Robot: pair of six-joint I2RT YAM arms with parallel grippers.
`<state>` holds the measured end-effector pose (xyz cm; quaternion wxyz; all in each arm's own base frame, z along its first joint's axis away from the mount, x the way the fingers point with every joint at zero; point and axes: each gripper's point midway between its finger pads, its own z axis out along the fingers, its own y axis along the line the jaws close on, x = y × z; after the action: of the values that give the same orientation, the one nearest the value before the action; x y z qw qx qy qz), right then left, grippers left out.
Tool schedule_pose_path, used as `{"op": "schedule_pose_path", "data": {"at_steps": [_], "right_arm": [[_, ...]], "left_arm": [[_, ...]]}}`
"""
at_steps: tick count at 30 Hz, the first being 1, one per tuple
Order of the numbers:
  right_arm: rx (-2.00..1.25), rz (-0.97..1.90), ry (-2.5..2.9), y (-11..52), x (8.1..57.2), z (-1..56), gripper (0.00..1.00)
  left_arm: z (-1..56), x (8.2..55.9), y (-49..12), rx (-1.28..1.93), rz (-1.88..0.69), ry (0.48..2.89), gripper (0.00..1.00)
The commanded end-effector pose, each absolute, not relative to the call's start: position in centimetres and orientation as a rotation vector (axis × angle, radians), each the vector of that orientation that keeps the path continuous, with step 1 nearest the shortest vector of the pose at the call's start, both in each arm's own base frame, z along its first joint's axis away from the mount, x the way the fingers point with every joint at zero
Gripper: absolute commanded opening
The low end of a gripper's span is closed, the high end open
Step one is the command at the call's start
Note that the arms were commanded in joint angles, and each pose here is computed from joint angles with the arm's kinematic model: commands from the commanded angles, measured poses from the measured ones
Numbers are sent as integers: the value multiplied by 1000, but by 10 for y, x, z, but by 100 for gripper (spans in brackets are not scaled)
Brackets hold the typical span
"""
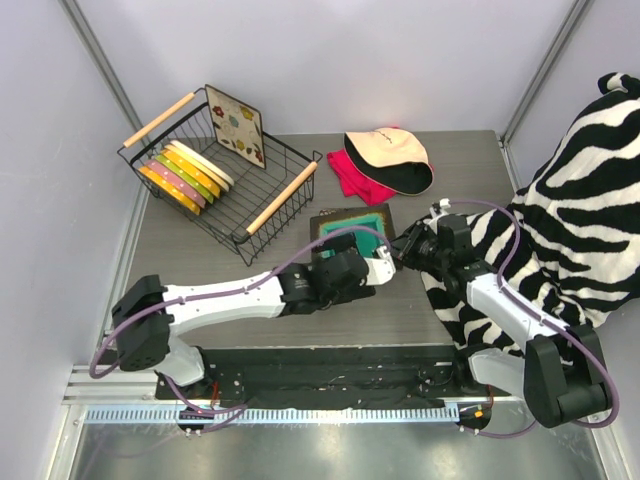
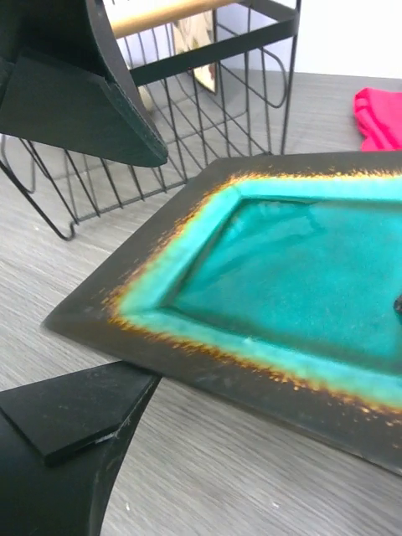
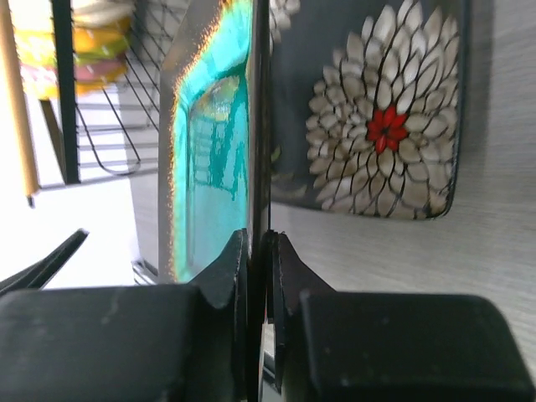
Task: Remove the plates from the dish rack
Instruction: Place the plate at the center of the board.
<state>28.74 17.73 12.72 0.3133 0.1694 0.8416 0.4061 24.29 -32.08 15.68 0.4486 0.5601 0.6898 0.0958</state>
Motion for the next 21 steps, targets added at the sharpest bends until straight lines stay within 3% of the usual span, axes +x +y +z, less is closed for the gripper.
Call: {"op": "schedule_pose_path", "data": {"at_steps": [1, 11, 15, 21], "right_arm": [[345, 1101, 1907, 170, 322, 191, 1], [358, 1129, 1756, 166, 339, 187, 0], [326, 1181, 1704, 173, 346, 190, 1], [286, 1191, 1723, 180, 357, 178, 1]], "left_arm": [[246, 256, -334, 1105, -79, 1677, 100], [305, 285, -248, 648, -576, 1867, 100], [323, 307, -201, 415, -620, 1856, 100], [322, 317, -175, 330, -591, 1836, 100]]}}
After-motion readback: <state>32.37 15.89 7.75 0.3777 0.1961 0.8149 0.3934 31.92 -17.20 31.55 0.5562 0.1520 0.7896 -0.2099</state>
